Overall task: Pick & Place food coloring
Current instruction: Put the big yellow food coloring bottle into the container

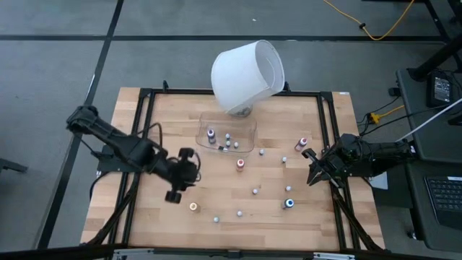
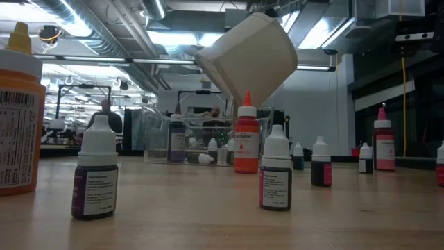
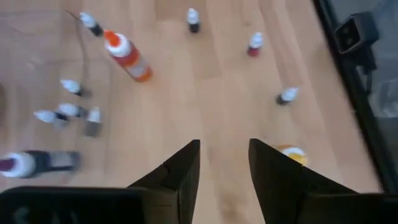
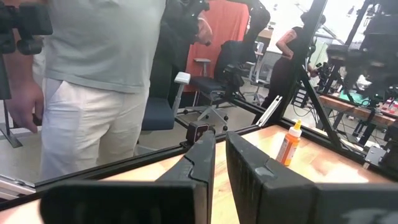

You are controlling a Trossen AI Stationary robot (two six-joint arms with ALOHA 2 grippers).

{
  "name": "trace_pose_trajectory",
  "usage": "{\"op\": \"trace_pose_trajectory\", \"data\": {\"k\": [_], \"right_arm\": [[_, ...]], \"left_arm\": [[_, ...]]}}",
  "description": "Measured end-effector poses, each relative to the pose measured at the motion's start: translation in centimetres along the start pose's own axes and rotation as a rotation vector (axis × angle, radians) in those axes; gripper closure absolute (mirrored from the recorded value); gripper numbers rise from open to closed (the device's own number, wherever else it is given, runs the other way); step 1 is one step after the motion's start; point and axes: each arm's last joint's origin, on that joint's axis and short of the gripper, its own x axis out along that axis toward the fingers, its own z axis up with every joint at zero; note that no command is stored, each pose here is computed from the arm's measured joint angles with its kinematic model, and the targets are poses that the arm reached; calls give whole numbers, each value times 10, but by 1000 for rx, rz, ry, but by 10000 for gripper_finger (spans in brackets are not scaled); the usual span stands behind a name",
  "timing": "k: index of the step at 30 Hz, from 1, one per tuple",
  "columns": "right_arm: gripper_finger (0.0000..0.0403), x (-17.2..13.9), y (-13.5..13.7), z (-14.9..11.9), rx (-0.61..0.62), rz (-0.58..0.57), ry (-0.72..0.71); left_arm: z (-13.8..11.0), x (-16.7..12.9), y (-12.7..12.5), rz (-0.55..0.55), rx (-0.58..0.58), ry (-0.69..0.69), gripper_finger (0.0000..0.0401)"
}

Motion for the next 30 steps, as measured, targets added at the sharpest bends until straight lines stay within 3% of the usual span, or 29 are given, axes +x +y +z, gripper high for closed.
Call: {"op": "trace_pose_trajectory", "data": {"k": [7, 13, 21, 30], "right_arm": [[359, 0, 0, 0, 0, 0, 0], [359, 0, 0, 0, 0, 0, 0], [359, 0, 0, 0, 0, 0, 0], [359, 0, 0, 0, 0, 0, 0]], "left_arm": [[-17, -3, -24, 104, -185, 58, 264], [-19, 16, -34, 69, -477, 171, 228], [-17, 61, -74, -14, -530, 212, 163], [-33, 121, -93, 116, -484, 317, 150]]}}
